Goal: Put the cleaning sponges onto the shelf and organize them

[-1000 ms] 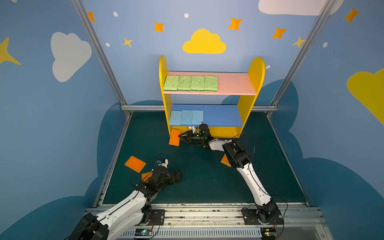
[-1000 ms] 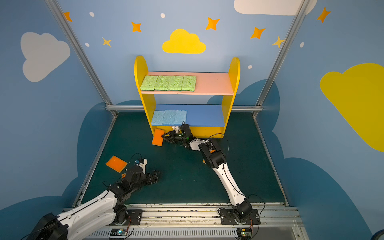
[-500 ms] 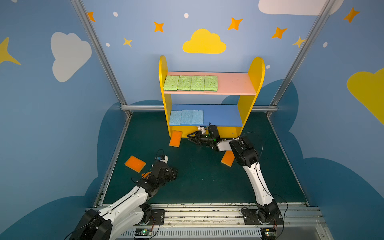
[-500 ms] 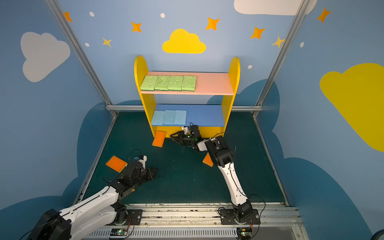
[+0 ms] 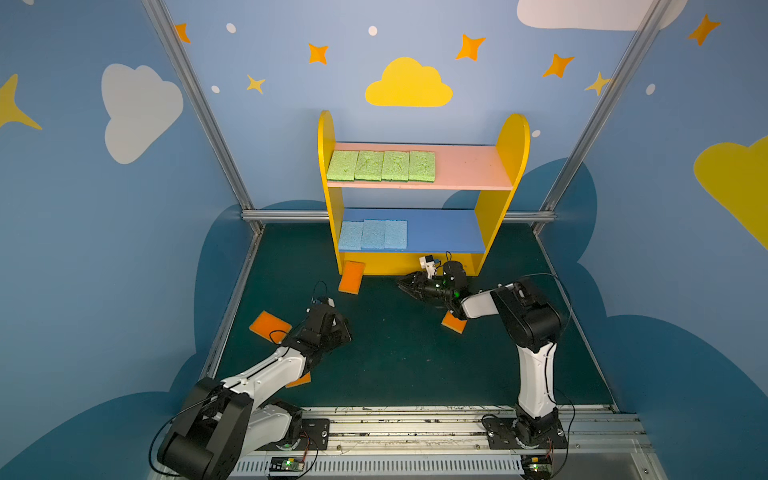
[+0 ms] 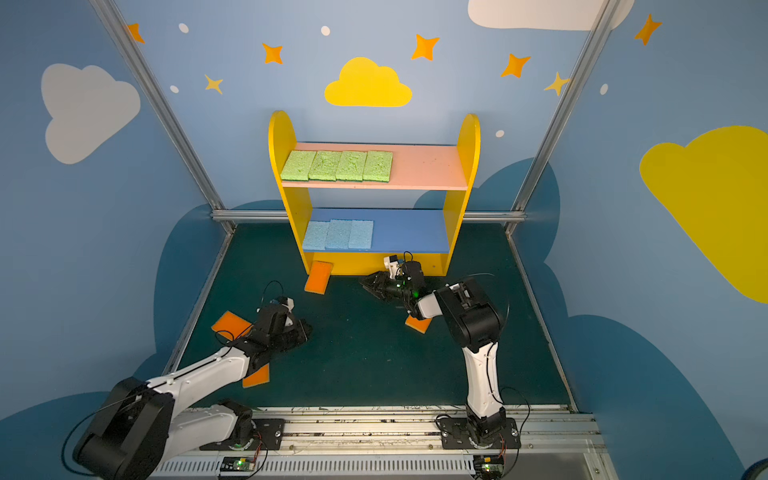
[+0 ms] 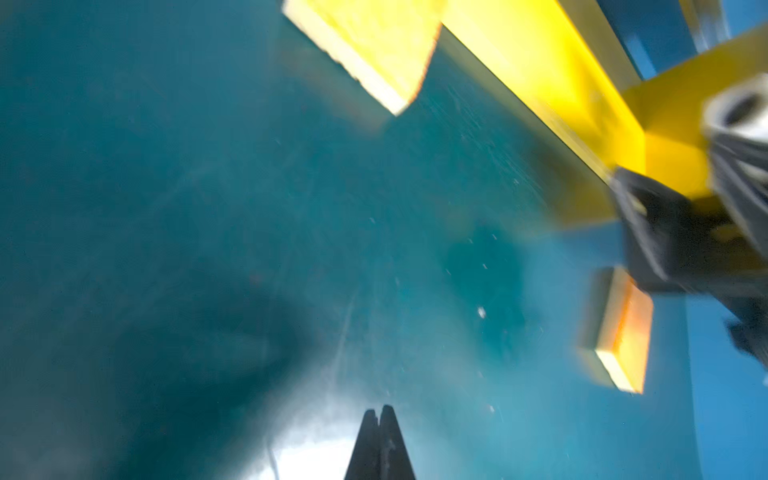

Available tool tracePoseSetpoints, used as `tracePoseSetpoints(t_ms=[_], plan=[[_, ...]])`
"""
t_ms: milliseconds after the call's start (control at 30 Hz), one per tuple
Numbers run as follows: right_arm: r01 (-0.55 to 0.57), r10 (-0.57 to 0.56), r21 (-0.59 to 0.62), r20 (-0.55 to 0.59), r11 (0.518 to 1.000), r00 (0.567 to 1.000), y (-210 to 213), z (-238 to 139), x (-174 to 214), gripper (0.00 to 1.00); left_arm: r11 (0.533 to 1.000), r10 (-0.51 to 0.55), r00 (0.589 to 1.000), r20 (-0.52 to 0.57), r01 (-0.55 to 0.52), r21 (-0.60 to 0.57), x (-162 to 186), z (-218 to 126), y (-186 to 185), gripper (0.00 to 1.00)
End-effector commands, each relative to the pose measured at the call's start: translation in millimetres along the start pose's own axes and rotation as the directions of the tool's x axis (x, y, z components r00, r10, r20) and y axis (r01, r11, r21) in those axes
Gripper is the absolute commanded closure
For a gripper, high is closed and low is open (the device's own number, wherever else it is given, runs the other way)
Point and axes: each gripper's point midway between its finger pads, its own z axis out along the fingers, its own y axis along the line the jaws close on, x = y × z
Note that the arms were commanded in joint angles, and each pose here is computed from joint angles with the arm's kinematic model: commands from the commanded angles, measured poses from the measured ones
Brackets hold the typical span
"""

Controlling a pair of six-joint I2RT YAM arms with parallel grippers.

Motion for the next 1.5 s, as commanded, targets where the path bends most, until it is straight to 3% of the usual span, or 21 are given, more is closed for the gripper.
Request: tracePoseSetpoints(t_ms=[0,100,300,400,533,1033,1467], plan=[[0.109,-0.107,-0.02,0.076,0.994,0.991,18,-13,-16,0.53,1.0,0.012,0.999,0.046,-0.013,0.017,-22,9,-5,0.95],[0.147,-0.144,-0.033,0.094,0.989,0.985,28,-19,-21,0.49,1.0,0.024,0.999,0.047,-0.024,0.005,-31,19,-4,0.94],[0.208,-0.209,0.028,0.094,0.978,0.973,30,-25,-24,0.23,0.999,0.036,0.998,0.048,-0.035,-0.03,-53,42,-1,0.95],[0.234,-0.239,0.07,0.088,0.97,0.967,30,-28,-26,0.18,0.999,0.032,0.999,0.034,-0.03,-0.033,-62,54,0,0.95],[0.269,-0.279,0.099,0.1,0.958,0.955,33,-35,-31,0.17,0.998,0.031,0.999,0.026,-0.03,-0.047,-72,70,2,0.96],[0.211,-0.216,0.051,0.124,0.976,0.969,24,-43,-43,0.17,1.0,0.027,0.999,0.041,-0.027,0.007,-103,111,-4,0.97],[0.177,-0.181,0.038,0.119,0.983,0.976,16,-43,-46,0.16,0.999,0.041,0.992,0.115,-0.044,0.026,-134,109,-16,0.97]])
